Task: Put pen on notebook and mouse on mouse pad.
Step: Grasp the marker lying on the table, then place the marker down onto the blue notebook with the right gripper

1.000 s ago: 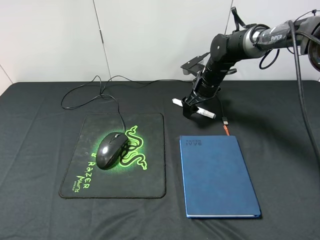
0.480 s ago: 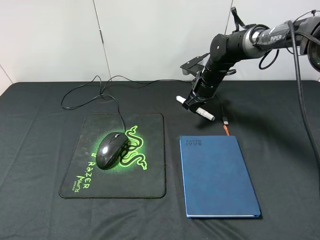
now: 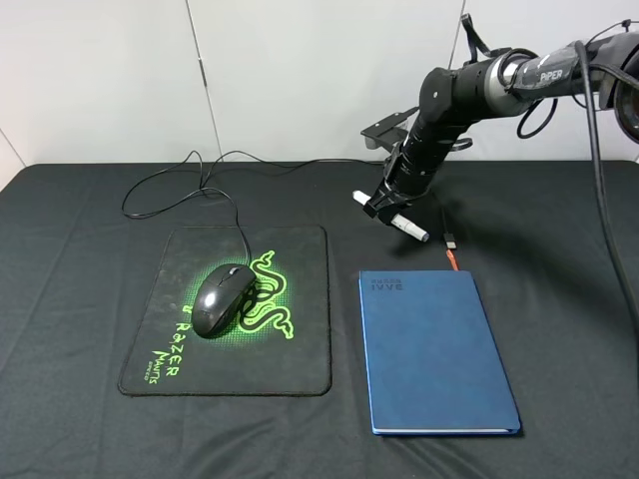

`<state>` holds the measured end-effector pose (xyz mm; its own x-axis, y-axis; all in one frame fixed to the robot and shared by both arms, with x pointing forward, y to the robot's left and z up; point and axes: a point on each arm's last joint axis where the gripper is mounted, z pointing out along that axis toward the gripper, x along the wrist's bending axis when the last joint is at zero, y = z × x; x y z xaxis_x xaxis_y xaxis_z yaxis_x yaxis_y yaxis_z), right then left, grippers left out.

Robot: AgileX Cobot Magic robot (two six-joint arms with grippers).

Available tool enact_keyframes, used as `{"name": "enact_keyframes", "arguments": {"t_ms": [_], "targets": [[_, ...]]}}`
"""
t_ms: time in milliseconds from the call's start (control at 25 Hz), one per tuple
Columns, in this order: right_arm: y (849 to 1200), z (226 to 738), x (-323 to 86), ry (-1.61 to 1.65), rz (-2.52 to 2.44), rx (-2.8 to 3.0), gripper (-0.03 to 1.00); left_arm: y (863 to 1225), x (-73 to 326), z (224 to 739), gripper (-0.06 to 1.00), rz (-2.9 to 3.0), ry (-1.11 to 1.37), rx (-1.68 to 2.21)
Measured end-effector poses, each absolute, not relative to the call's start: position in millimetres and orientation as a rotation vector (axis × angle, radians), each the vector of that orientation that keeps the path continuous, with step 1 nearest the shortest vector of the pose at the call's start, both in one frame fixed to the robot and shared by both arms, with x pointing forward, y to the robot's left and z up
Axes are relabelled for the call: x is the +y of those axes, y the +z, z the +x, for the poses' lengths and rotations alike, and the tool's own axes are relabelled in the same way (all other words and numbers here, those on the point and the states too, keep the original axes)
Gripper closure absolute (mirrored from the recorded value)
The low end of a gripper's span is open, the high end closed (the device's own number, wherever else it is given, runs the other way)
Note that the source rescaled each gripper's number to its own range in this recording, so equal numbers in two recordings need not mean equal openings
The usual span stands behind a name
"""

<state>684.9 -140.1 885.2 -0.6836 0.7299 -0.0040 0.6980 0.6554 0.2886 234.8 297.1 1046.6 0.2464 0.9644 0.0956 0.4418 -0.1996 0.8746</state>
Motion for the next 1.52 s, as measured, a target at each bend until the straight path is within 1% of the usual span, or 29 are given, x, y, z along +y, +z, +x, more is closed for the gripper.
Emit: {"name": "enact_keyframes", "arguments": {"t_ms": [80,200,440,1000,1360,1520], "targets": [[887.4,684.3,-140.8,0.393,1.199,2.746,0.96,1046.6,297.1,234.8,-0.06,1.771,0.883,1.297],[899.7,682.7,-141.3,0.401,1.218,2.733,0.96,1046.6,297.1,234.8,-0.06,1.771,0.883,1.297],[943.1,672.1,-144.2,0.412,1.303,2.708,0.96,1046.6,297.1,234.8,-0.06,1.771,0.883,1.297],[1051.8,623.5,-158.6,0.427,1.455,2.668,0.96,1046.6,297.0,234.8,-0.06,1.771,0.882,1.296],[1121.5,589.1,-170.2,0.595,1.55,2.486,0.96,1046.6,297.0,234.8,-0.06,1.771,0.882,1.296],[1139.0,573.6,-175.3,0.647,1.581,2.43,0.96,1046.6,297.0,234.8,-0.06,1.771,0.882,1.296]]}}
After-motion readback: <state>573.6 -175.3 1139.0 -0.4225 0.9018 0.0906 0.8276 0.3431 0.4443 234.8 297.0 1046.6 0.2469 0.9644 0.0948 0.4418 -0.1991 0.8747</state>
